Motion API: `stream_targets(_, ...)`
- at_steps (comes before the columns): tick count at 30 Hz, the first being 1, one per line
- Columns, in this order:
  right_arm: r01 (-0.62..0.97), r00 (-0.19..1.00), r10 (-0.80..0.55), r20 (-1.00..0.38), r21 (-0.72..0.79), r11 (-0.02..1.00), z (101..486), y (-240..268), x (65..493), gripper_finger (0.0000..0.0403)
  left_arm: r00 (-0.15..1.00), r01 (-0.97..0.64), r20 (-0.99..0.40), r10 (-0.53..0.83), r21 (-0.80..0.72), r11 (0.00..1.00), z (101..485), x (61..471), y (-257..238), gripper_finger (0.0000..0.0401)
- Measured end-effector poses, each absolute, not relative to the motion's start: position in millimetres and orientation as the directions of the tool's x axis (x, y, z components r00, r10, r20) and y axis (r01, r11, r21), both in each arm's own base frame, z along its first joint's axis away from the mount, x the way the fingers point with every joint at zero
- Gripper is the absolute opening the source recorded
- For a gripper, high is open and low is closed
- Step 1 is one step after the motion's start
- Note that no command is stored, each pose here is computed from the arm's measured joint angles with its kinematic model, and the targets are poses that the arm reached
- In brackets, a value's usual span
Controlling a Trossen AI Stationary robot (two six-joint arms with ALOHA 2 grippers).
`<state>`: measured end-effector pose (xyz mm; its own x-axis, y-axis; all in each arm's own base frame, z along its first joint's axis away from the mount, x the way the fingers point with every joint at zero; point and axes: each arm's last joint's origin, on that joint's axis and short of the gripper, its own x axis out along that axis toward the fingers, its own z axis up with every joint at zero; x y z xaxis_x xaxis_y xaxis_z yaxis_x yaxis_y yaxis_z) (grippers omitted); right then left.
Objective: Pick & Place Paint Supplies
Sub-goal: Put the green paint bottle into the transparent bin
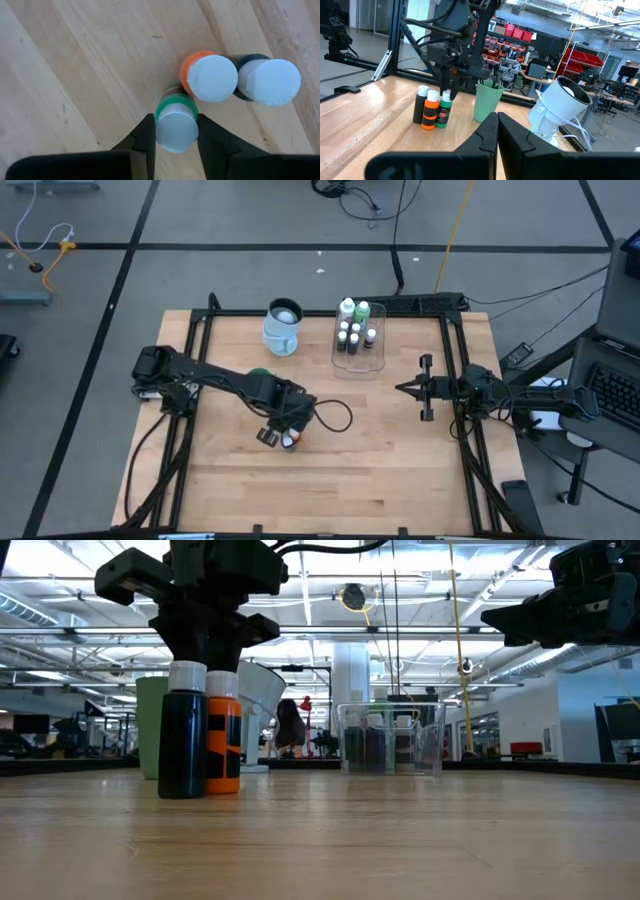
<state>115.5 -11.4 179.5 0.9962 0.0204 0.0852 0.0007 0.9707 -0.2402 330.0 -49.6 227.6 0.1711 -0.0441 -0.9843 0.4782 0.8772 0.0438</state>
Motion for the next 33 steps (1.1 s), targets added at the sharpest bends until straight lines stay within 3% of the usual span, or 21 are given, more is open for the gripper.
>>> stream_targets(9, 0.0, 0.996, 0.021, 0.085, -0.242, 0.97, 179.5, -11.4, 115.5, 0.0004, 0.179, 0.461, -0.98, 0.087, 0.162, 0.872, 244.0, 331.6, -43.8, 0.0104)
stream_targets(19, -0.003, 0.997, 0.02, 0.071, -0.24, 0.971, 178.1, -11.4, 115.6, 0.0004, 0.43, 0.305, -0.893, 0.134, 0.284, 0.909, 310.0, 357.6, -21.1, 0.01)
stream_targets(27, 0.001, 0.997, 0.02, 0.078, -0.259, 0.966, 178.8, -11.4, 115.5, 0.0004, 0.718, 0.199, -0.671, 0.184, 0.452, 0.869, 364.4, 388.9, 22.3, 0.0101)
stream_targets(33, 0.0, 0.997, 0.021, 0.079, -0.26, 0.966, 179.0, -11.4, 115.5, 0.0004, 0.722, 0.158, -0.661, 0.203, 0.444, 0.882, 346.9, 439.0, 84.3, 0.0101)
